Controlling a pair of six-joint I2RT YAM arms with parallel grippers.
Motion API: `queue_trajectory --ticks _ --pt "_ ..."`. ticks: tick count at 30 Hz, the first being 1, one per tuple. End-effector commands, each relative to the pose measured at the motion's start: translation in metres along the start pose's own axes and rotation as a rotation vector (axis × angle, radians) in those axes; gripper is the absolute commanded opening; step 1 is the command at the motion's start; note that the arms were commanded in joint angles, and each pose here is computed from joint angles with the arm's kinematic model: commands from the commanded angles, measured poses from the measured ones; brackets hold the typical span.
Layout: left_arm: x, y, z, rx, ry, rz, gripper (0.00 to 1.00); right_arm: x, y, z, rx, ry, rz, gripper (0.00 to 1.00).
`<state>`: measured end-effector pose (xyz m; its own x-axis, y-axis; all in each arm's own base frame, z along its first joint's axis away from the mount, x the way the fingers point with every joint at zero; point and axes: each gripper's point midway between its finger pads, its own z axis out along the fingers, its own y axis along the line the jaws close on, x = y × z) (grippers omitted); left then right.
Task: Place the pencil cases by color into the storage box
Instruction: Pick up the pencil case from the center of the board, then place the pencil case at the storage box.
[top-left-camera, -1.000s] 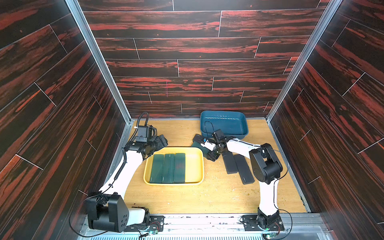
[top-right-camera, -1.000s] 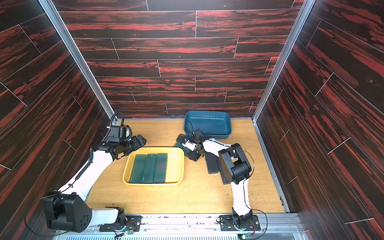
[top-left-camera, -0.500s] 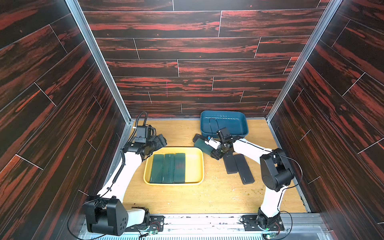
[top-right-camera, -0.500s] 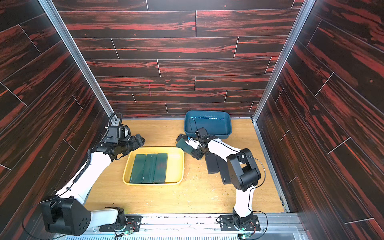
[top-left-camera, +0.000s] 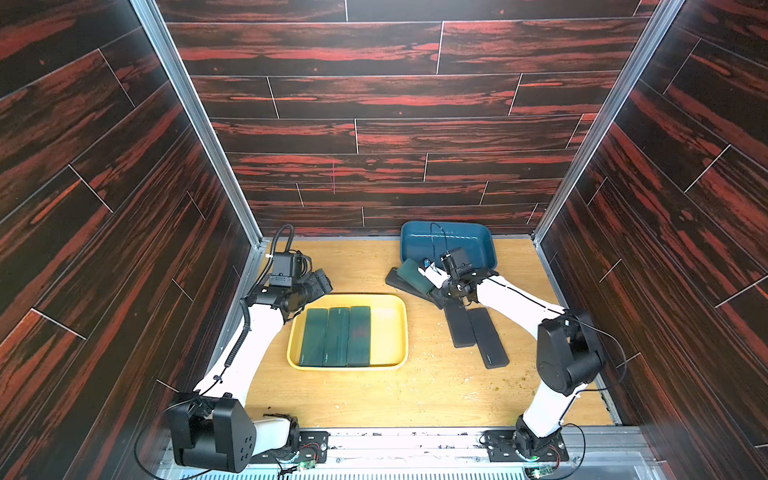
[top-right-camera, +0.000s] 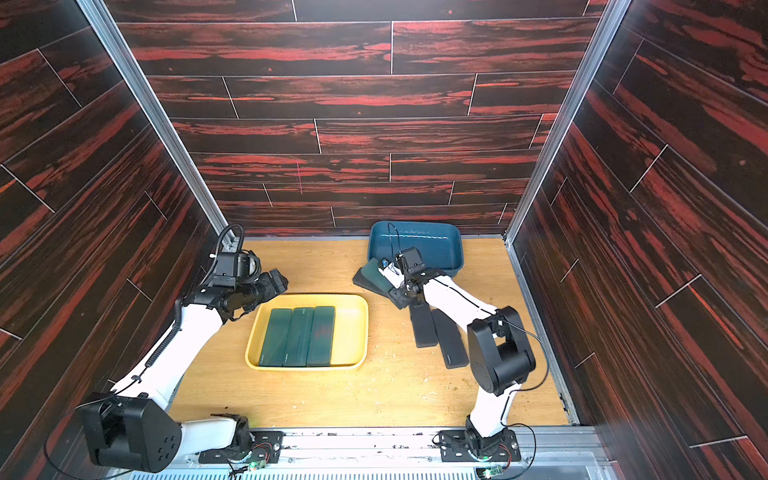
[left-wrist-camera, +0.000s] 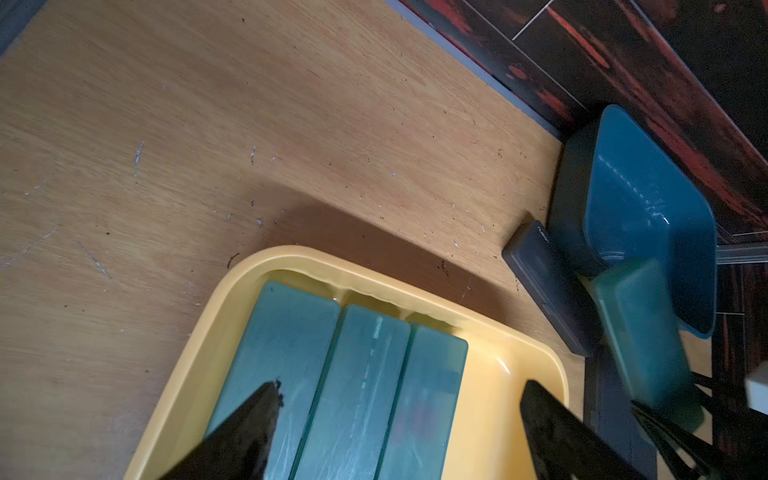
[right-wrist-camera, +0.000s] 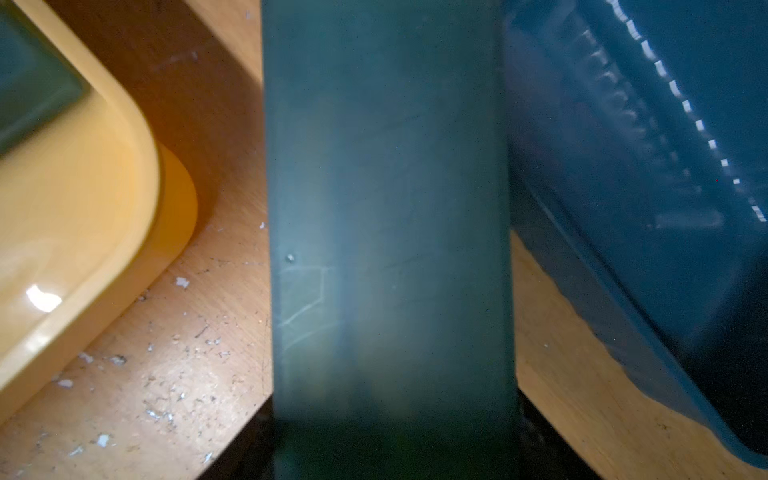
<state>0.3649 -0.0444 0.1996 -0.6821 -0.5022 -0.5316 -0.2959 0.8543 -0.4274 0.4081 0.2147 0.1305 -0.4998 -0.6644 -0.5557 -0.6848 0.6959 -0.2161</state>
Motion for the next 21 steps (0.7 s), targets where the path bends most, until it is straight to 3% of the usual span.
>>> queue_trajectory --ticks 1,6,12,21 --pt "0.003 0.012 -0.007 -0.043 -0.024 -0.003 0.92 -0.033 -0.01 -0.038 0.049 -0.148 0.095 0.46" --pt "0.01 0.017 -0.003 -0.05 -0.016 -0.017 0.92 -0.051 0.005 -0.059 0.055 -0.224 0.155 0.46" --pt "0.017 0.021 -0.002 -0.045 -0.015 -0.045 0.92 -0.058 0.024 -0.077 0.073 -0.222 0.226 0.45" --pt "0.027 0.028 -0.004 -0.002 -0.074 -0.119 0.92 -0.053 0.067 -0.094 -0.069 -0.238 0.462 0.43"
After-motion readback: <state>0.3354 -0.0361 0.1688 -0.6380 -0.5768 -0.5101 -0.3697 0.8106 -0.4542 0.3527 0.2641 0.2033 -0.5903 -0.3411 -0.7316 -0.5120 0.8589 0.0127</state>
